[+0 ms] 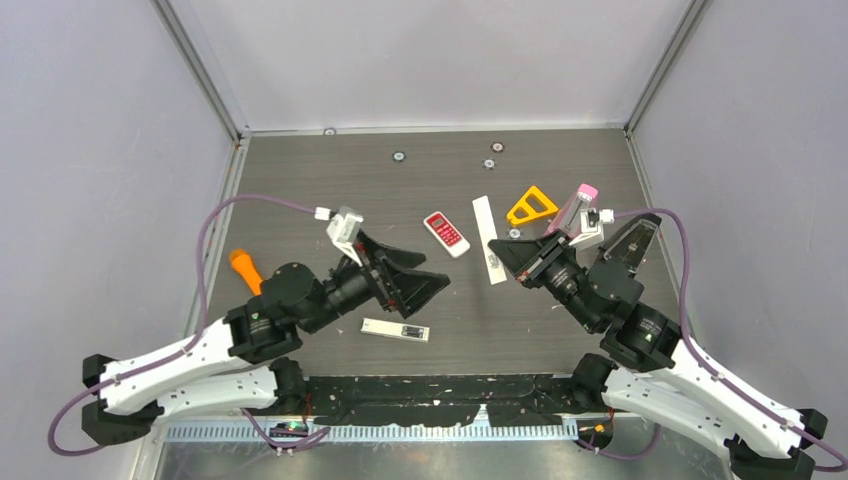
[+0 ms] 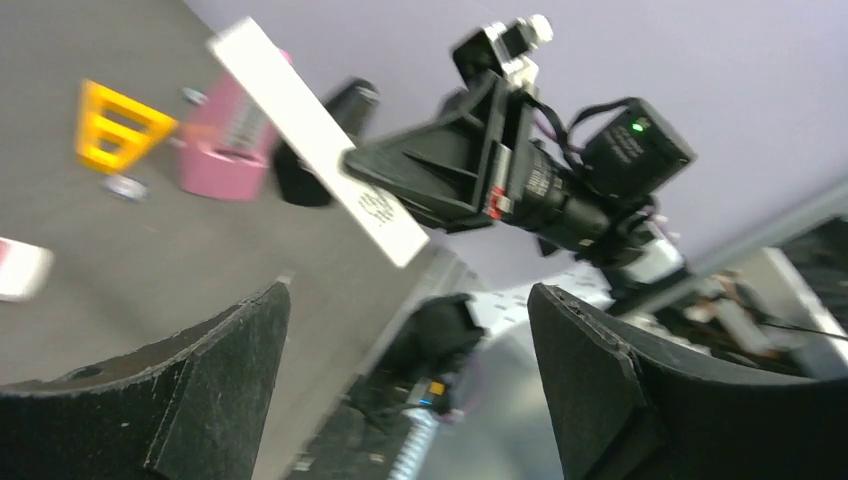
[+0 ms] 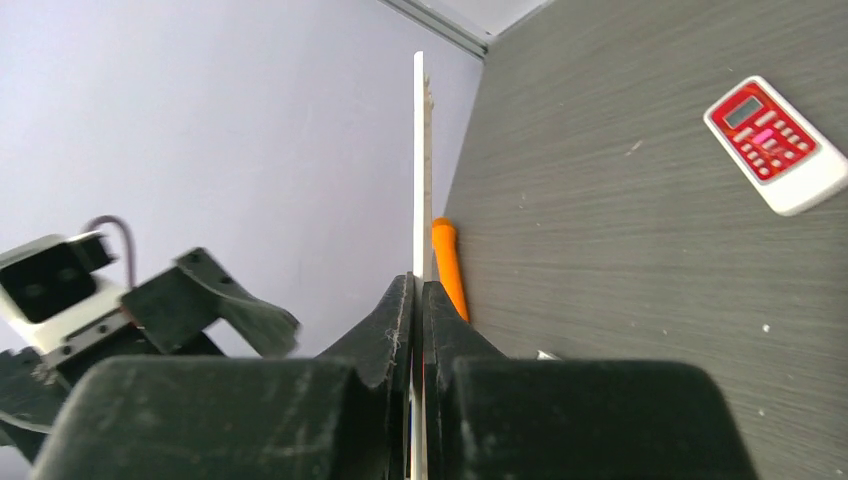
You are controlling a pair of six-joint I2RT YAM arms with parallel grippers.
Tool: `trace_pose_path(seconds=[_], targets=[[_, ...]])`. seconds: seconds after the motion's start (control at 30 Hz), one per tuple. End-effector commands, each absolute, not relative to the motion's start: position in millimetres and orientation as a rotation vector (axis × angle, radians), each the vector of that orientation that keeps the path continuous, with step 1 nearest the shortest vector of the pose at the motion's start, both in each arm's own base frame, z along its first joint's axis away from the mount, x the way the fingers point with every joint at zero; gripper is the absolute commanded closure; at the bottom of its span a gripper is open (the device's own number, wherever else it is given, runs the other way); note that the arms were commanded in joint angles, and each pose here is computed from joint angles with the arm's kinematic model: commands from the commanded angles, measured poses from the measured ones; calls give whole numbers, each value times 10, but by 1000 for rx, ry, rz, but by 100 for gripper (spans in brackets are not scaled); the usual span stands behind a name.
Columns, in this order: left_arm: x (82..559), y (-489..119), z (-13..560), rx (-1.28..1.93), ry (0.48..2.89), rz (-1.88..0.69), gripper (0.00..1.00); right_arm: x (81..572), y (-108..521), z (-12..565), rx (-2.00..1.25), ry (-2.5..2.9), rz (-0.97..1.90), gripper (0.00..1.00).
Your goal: Load the batteries into the remote control
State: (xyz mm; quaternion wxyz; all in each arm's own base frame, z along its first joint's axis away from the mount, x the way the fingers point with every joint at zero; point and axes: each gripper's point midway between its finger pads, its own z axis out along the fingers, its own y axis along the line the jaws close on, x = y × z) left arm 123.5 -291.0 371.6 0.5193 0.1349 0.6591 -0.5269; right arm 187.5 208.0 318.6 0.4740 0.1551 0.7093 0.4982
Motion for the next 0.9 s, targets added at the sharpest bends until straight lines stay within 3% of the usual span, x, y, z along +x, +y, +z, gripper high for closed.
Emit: trace_pose_path(seconds=[0.0,0.13,0.33,0.77,0.87], targets=[[833,-3281,3891,297,1624,-1779,13,1900,2084,3537,387,1578,1318,95],[805,-3474,3958,296,1613,-1922,23,1882,2140,3586,402,1530,1401,95],[896,-3582,3885,245,1655,-1937,33,1844,2198,3655,423,1492,1498,95],[1157,-3501,3754,54,1755,-1926,32,1739,2310,3764,390,1477,1618,95],[1192,-3517,3700,60,1799,-1911,36,1699,2343,3801,374,1471,1656,95]])
